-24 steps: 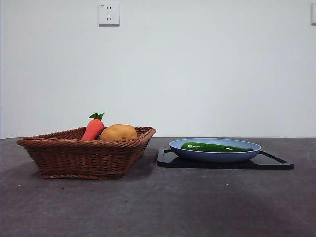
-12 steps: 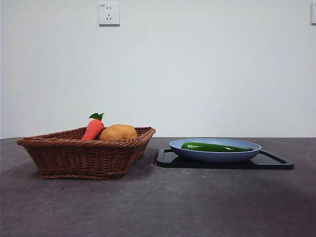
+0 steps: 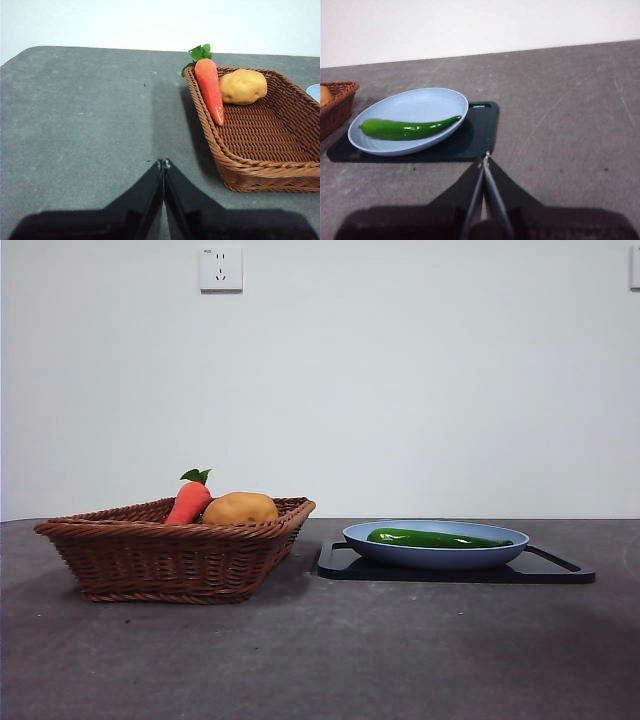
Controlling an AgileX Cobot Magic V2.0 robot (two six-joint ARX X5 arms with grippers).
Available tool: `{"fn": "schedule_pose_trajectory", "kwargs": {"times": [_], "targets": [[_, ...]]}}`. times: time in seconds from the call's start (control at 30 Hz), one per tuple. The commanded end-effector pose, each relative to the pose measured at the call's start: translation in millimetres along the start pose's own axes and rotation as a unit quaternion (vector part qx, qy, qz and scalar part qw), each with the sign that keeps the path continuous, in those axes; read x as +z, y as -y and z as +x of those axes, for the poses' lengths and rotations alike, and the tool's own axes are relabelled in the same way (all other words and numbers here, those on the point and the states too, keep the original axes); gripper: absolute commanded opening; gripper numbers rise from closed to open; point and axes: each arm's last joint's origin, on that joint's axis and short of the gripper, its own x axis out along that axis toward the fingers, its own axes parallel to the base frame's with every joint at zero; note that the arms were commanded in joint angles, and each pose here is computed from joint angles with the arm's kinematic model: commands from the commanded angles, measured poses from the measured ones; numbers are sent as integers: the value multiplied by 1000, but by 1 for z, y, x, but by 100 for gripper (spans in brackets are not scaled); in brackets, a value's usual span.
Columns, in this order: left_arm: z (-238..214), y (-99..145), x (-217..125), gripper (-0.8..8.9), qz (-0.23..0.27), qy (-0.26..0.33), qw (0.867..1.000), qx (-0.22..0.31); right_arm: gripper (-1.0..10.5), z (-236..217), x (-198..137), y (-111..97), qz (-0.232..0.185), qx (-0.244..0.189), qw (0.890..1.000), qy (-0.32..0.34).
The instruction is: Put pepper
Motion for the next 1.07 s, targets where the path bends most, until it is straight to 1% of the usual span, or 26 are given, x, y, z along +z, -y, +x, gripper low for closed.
{"fn": "schedule_pose_trajectory", "kwargs": {"times": [0.03, 1.07], "targets": [[0, 0, -2, 8, -6, -4, 1000, 1, 11, 0, -3, 0, 11, -3, 1000, -7], [0, 0, -2, 8, -6, -4, 1000, 1, 11, 0, -2, 0, 10, -2, 1000, -3]]}}
